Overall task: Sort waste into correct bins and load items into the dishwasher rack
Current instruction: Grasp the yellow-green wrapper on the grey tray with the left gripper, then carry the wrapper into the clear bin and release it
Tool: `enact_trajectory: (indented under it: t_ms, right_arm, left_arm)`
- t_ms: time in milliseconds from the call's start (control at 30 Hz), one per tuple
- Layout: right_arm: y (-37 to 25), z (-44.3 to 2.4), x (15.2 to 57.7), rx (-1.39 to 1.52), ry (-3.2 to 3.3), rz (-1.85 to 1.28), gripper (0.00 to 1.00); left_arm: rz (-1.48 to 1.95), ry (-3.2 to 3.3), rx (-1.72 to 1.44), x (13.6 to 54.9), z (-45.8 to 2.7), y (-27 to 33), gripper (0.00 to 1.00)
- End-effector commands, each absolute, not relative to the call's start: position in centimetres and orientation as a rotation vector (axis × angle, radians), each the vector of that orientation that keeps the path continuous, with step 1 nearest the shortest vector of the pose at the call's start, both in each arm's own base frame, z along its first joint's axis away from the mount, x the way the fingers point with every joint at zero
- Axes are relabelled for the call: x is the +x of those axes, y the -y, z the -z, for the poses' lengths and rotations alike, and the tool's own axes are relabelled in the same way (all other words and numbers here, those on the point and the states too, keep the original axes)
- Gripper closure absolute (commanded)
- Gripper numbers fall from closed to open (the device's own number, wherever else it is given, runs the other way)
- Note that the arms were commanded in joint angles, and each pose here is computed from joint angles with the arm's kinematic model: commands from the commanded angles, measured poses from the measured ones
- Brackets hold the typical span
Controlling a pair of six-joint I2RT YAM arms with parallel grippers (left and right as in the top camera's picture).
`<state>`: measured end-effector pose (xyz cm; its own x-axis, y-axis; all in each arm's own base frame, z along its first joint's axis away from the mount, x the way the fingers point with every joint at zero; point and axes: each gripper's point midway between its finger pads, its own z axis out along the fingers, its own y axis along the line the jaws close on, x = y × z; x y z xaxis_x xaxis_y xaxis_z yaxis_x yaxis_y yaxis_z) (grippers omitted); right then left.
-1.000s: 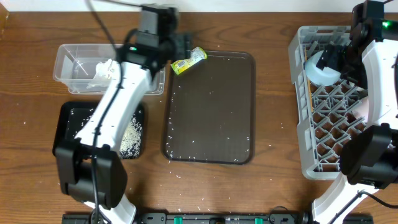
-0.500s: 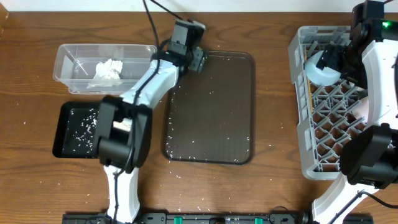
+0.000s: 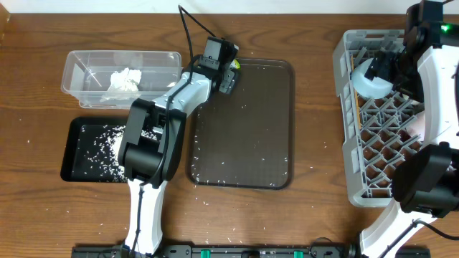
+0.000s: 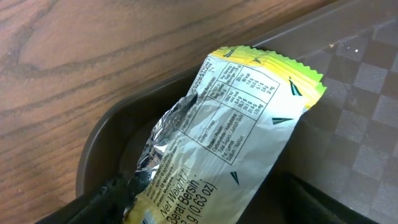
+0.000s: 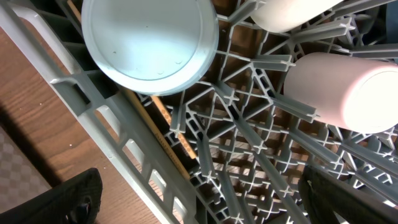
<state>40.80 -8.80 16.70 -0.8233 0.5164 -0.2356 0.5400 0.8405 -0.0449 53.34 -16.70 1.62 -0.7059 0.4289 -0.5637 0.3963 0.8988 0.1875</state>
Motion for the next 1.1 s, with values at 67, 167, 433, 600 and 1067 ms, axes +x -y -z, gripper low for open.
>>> enact_trajectory:
  t_ms: [67,167,433,600,1067]
  right_arm:
    - [9.0,-17.6,40.6,0.835,-2.775,0.174,0.01]
    - [9.0,-17.6,40.6,0.835,-2.775,0.174,0.01]
    - [9.0,-17.6,40.6,0.835,-2.775,0.174,0.01]
    - [9.0,-17.6,40.6,0.835,-2.774,0.175,0.01]
    - [9.0,-17.6,40.6,0.835,-2.775,0.174,0.01]
  left_arm:
    - [-0.097,-2.464,0.613,53.0,-0.3,16.1,0.6]
    - [-0.092,-2.469,0.606,52.8,-0.7,16.2,0.85]
    - [0.021,-2.389,0.334,52.7,-9.9,16.5,0.94]
    - [0.118,-2.237,0.106,52.0,-20.1,14.6,0.94]
    - [0.096,-2.185,-1.057,47.3,-20.1,-2.7,0.93]
